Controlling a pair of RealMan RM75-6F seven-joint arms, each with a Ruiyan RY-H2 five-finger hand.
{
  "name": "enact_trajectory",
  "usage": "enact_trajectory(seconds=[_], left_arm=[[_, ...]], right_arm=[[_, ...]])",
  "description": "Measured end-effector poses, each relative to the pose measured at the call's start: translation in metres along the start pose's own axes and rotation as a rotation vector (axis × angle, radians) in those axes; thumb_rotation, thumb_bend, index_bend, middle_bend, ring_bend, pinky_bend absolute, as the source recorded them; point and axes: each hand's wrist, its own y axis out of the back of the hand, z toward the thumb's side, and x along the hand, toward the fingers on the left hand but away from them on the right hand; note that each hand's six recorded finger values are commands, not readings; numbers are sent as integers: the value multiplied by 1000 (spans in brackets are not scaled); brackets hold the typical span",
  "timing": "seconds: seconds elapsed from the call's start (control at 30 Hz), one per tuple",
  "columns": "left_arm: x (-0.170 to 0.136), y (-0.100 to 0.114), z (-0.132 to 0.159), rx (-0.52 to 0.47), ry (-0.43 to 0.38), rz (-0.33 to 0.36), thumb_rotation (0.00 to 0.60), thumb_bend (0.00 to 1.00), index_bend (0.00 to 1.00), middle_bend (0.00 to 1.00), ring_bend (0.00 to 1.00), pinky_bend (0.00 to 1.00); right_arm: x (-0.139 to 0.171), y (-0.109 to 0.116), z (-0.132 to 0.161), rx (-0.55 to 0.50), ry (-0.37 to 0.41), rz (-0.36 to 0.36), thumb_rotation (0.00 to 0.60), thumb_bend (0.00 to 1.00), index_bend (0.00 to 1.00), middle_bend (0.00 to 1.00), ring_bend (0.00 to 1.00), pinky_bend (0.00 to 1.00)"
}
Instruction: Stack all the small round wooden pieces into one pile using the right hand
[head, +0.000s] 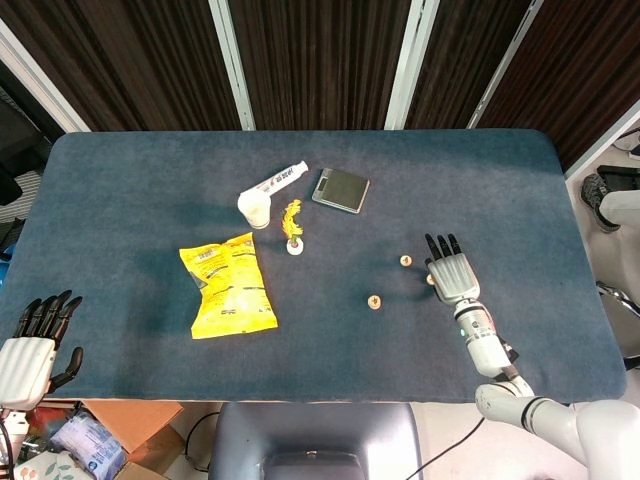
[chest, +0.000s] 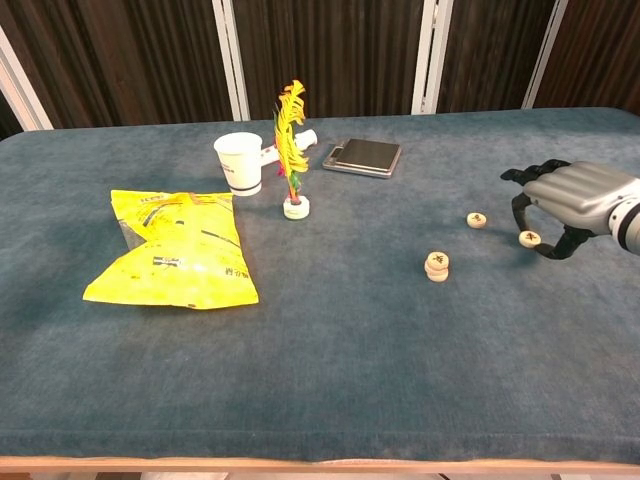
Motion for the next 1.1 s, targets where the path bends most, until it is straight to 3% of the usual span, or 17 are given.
enact_trajectory(seconds=[0.33,0.57,0.67,1.1], left_arm=[[0,0,0,-1,3,2,600,501,0,16,0,32],[0,1,-1,1,4,3,600,501,0,16,0,32],[0,1,-1,0,6,4,600,501,0,16,0,32],[-1,4,-3,-11,8,9,600,502,0,16,0,32]], right_arm=[[15,33,15,-93,65,-92,600,477,647,89,0,0],[40,65,54,-197,199,-118,600,477,641,89,0,0],[48,73,68,-191,243,-117,600,476,639,89,0,0],[41,63,89,-92,263,-88,600,477,639,89,0,0]])
